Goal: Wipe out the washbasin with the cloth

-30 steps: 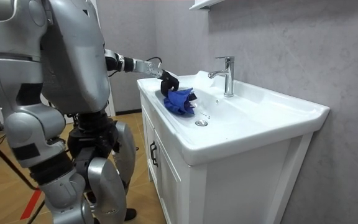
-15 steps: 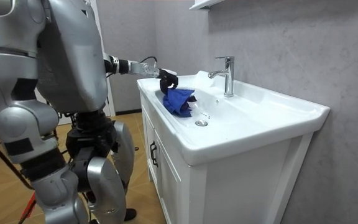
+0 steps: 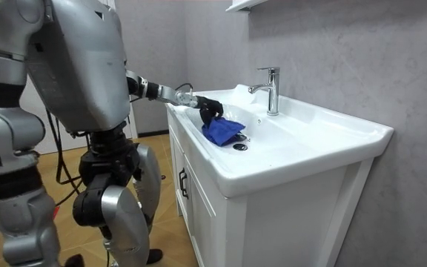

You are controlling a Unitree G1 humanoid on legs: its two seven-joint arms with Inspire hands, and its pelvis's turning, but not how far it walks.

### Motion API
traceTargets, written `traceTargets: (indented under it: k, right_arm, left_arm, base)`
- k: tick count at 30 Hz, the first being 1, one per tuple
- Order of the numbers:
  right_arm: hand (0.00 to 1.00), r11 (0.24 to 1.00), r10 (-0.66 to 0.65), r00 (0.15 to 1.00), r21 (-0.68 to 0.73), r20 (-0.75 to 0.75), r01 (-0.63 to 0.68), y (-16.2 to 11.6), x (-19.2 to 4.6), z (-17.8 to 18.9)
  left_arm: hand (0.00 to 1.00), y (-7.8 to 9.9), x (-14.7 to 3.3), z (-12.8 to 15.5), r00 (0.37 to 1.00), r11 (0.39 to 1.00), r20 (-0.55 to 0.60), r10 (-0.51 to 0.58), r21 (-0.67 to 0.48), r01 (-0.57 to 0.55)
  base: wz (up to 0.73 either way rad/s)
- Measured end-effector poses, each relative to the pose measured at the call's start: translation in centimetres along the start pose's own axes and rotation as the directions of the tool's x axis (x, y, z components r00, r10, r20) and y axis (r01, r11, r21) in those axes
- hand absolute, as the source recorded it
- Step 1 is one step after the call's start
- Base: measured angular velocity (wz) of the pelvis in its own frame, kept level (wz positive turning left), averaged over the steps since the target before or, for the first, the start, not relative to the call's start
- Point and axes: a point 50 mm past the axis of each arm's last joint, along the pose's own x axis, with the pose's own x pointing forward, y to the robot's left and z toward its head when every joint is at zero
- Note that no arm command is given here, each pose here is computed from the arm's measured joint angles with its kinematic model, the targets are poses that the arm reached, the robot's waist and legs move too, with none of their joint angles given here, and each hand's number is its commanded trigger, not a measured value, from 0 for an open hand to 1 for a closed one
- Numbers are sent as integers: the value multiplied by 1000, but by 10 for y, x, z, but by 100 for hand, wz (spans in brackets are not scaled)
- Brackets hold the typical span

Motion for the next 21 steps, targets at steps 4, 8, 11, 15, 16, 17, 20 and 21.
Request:
traceTargets:
  k: [4, 8, 11, 15, 16, 17, 20, 21]
  right_arm:
    - [0, 1000, 22, 1000, -14, -2, -22, 8, 0, -2]
    - [0, 999, 34, 999, -9, 22, -34, 15, 1, 9]
    - [0, 999, 34, 999, -9, 39, -34, 15, 1, 16]
    - [0, 999, 27, 999, -31, 46, -26, 15, 1, 22]
    - [0, 999, 26, 998, -37, 51, -24, 15, 1, 24]
    - [0, 999, 26, 998, -42, 57, -24, 15, 1, 27]
    - [0, 999, 25, 997, -46, 72, -22, 15, 1, 32]
    - [0, 999, 24, 997, -46, 76, -20, 15, 1, 33]
  left_arm:
    - [100, -6, 11, 11, 1000, 998, -14, 8, -65, -9]
    - [100, -10, 15, 23, 1000, 994, -5, 17, -105, -18]
    - [100, -13, 16, 25, 1000, 995, -8, 20, -97, -21]
    - [100, -15, 19, 34, 1000, 992, 1, 15, -123, -15]
    - [100, -16, 21, 37, 1000, 992, 5, 10, -125, -9]
    - [100, -16, 22, 39, 1000, 989, 2, 8, -145, -7]
    - [100, -11, 27, 46, 1000, 988, 13, 22, -155, -19]
    - [100, -9, 28, 48, 1000, 988, 17, 26, -155, -23]
  base:
    - [-33]
    - [-19]
    - [-14]
    - [-5]
    - [0]
    - [0]
    - [-7]
    - [0]
